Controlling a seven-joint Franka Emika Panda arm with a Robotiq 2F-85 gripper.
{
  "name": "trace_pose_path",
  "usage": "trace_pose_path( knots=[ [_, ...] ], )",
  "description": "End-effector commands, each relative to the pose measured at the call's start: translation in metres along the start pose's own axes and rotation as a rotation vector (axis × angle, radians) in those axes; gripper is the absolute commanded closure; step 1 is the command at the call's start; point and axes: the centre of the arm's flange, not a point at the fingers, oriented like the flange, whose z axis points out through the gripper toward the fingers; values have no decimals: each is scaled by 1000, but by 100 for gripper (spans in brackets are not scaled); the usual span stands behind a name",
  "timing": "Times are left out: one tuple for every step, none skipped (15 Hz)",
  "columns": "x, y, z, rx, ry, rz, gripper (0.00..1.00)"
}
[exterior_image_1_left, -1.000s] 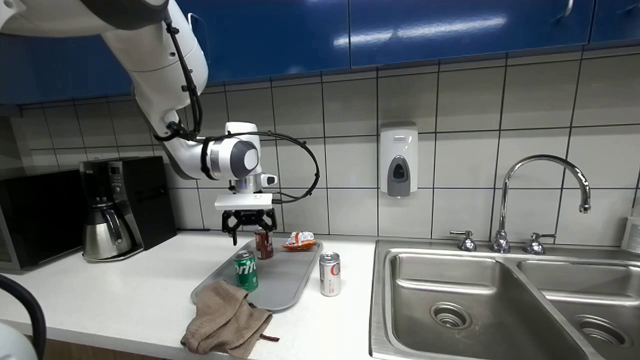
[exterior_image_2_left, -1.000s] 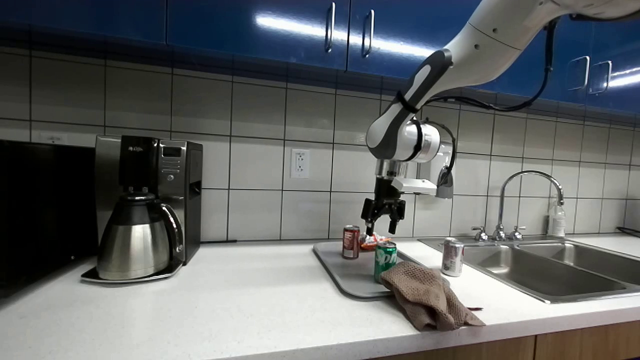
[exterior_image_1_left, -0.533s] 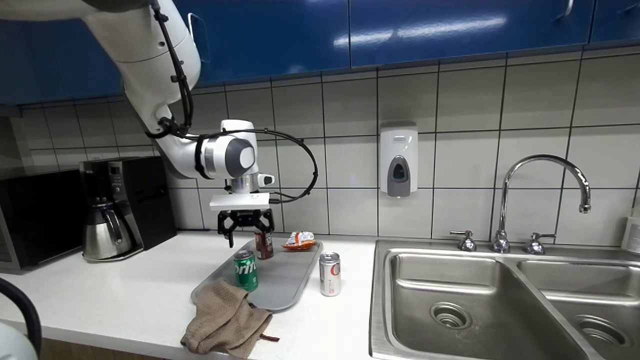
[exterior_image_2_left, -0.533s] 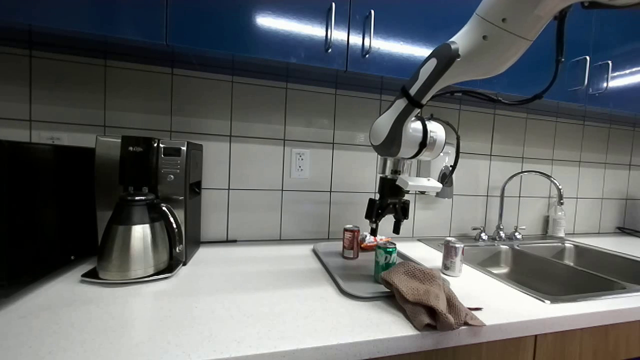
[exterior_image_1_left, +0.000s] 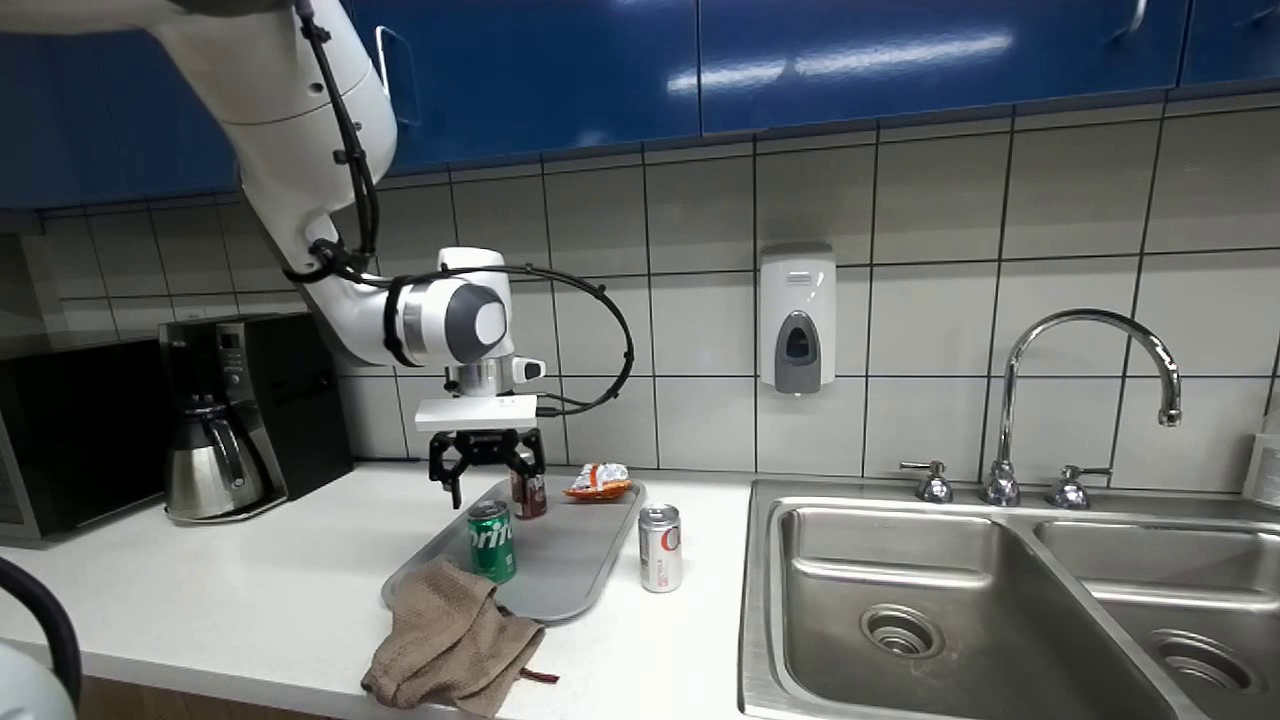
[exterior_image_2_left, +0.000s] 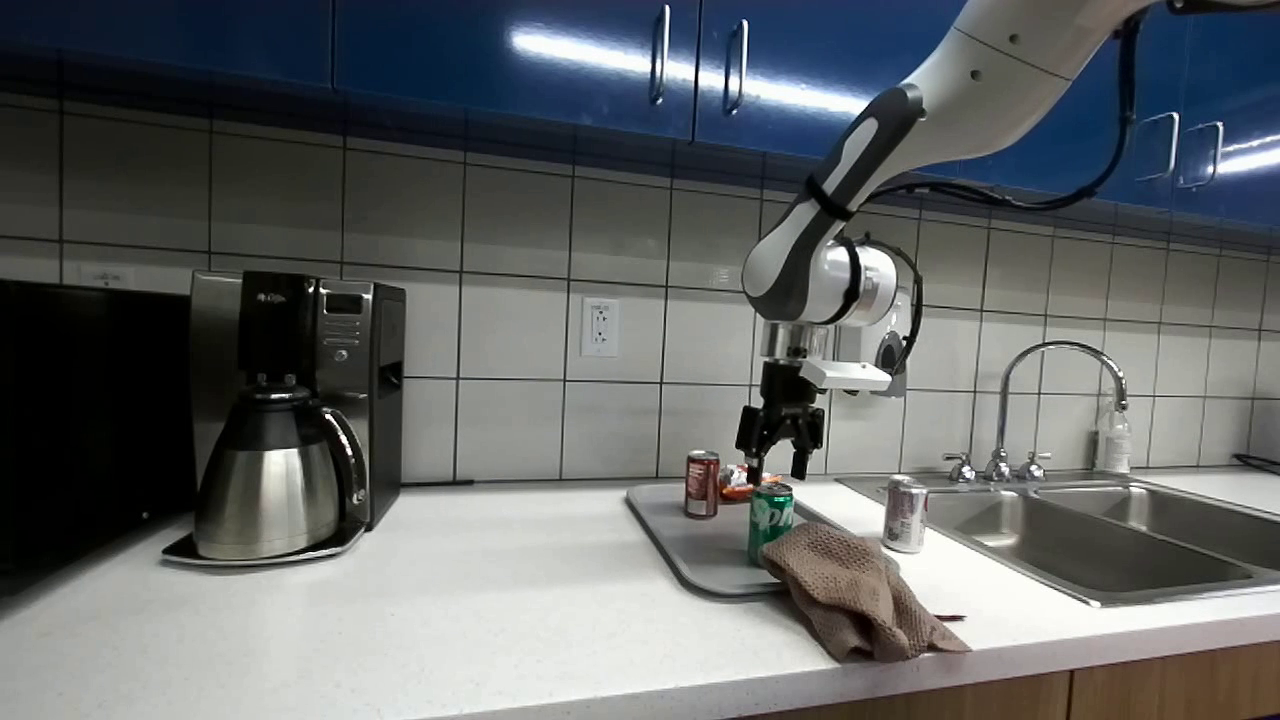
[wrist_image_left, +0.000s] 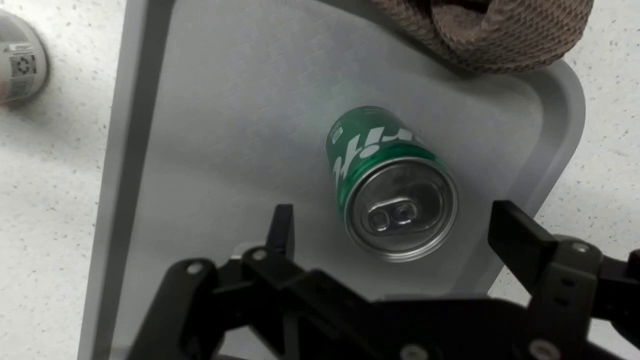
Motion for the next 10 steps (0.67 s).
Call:
trace_pose_path(
  knots=[
    [-5, -4, 2, -4, -13, -28, 0],
    [-4, -5, 4, -6, -17, -28, 0],
    [-4, -6, 7, -8, -17, -30, 0],
    [-3, -6, 9, -8, -19, -32, 0],
    [-2, -7, 11, -9, -19, -34, 0],
    [-1, -7, 13, -8, -21, -35, 0],
    [-1, -8, 15, -7, -23, -36, 0],
    [0, -8, 17, -6, -26, -36, 0],
    [0, -8, 19, -6, -29, -37, 0],
    [0, -8, 21, -6, -32, -38, 0]
  ],
)
